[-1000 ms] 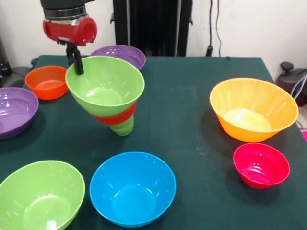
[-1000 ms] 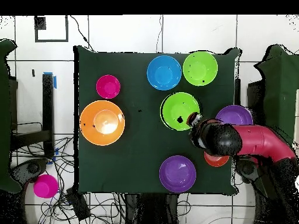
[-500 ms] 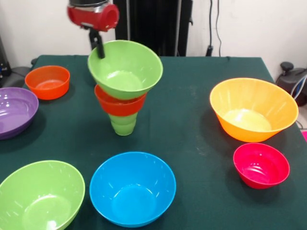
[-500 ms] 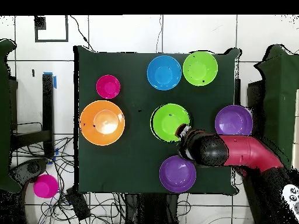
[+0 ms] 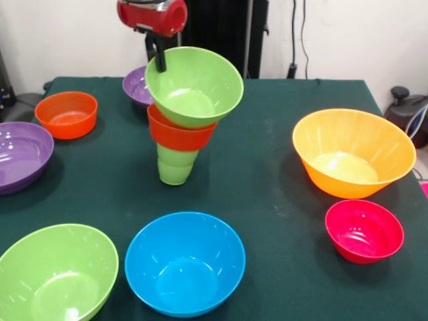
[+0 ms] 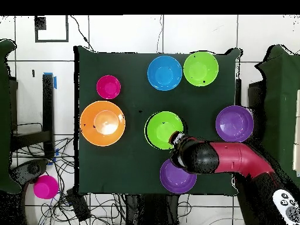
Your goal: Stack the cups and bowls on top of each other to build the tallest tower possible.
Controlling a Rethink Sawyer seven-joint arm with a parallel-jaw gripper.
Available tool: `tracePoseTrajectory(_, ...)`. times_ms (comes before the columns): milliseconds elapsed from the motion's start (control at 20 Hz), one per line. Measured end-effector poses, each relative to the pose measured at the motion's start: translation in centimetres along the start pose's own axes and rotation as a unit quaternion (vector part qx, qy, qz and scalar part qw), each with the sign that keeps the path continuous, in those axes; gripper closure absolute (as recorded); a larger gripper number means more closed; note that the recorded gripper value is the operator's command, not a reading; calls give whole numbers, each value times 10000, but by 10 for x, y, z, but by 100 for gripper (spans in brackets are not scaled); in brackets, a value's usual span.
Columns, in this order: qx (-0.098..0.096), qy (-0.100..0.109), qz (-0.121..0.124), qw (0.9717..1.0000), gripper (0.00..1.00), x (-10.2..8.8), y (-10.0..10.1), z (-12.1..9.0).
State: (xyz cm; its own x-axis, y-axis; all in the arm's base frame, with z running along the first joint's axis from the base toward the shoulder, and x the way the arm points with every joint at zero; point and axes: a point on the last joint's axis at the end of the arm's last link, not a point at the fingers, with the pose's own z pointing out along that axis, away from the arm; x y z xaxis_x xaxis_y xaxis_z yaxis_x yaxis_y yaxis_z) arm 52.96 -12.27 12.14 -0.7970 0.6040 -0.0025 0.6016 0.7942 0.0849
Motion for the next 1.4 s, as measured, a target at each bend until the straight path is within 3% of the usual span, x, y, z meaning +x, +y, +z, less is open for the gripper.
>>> tracePoseTrajectory(600,-110,-178,277,9994,100,-38,-24,4)
tracePoseTrajectory(1400,-92,-240,117,9996,100,-35,-8,0)
